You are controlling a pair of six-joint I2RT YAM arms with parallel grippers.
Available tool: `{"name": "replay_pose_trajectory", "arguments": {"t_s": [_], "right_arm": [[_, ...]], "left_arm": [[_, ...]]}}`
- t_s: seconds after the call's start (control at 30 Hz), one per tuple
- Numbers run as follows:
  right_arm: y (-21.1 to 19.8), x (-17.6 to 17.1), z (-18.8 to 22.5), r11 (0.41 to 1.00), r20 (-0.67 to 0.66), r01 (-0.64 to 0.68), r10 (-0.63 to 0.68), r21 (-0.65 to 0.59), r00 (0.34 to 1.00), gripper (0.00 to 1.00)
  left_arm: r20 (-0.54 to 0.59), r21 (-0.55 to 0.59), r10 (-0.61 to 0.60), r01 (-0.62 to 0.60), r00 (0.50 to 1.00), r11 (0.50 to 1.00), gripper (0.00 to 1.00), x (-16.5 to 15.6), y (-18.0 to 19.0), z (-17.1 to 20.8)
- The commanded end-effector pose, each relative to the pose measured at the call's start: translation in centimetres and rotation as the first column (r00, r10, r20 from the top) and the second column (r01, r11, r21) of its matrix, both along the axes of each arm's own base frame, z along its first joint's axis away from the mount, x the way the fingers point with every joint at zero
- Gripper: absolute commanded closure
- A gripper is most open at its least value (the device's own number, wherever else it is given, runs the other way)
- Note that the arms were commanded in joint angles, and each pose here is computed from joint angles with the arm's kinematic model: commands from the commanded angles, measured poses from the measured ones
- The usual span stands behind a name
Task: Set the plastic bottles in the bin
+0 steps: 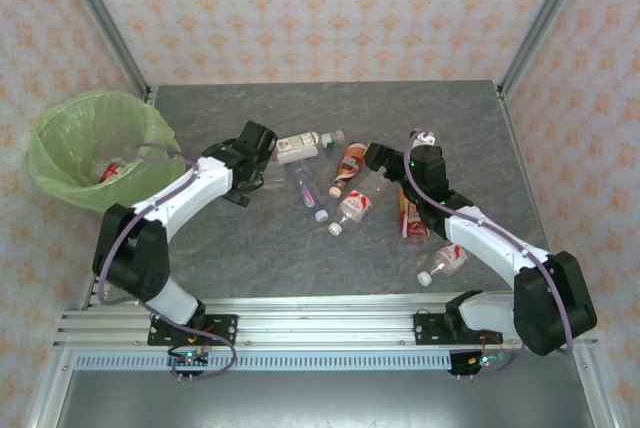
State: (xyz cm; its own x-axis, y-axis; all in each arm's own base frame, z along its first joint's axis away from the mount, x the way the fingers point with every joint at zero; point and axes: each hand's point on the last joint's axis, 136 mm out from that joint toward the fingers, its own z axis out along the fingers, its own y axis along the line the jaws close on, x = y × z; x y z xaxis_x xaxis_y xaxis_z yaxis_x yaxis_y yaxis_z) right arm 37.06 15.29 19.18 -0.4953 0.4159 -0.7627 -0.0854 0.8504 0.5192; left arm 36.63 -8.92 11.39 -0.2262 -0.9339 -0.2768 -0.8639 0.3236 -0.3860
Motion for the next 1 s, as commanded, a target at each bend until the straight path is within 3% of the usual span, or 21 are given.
{"name": "replay_pose_trajectory", "arguments": {"t_s": [0.0, 0.33, 0.73, 0.97], "right_arm": [[0.5, 0.4, 1.2, 1.000, 0.018, -0.022, 0.022, -0.018, 1.000, 0.01], [2.4, 0.1, 1.5, 0.990, -0.007, -0.138, 0.138, -0.034, 0.990, 0.01], [2.3, 0.0, 1.2, 0.988, -0.021, -0.143, 0.143, -0.049, 0.990, 0.01], [2.1, -0.4, 1.0, 0.988, -0.029, -0.145, 0.143, -0.053, 0.989, 0.01]], "left_arm": [[-0.033, 0.043, 0.033, -0.031, 0.999, 0.999, 0.00, 0.0, 0.5, 0.1], [-0.074, 0.080, 0.115, -0.109, 0.991, 0.991, 0.00, 1.3, 1.8, -1.5], [-0.151, 0.098, 0.157, -0.144, 0.976, 0.985, 0.00, 2.8, 2.5, -3.7], [-0.195, 0.168, 0.177, -0.145, 0.965, 0.975, 0.00, 3.7, 3.4, -5.4]]}}
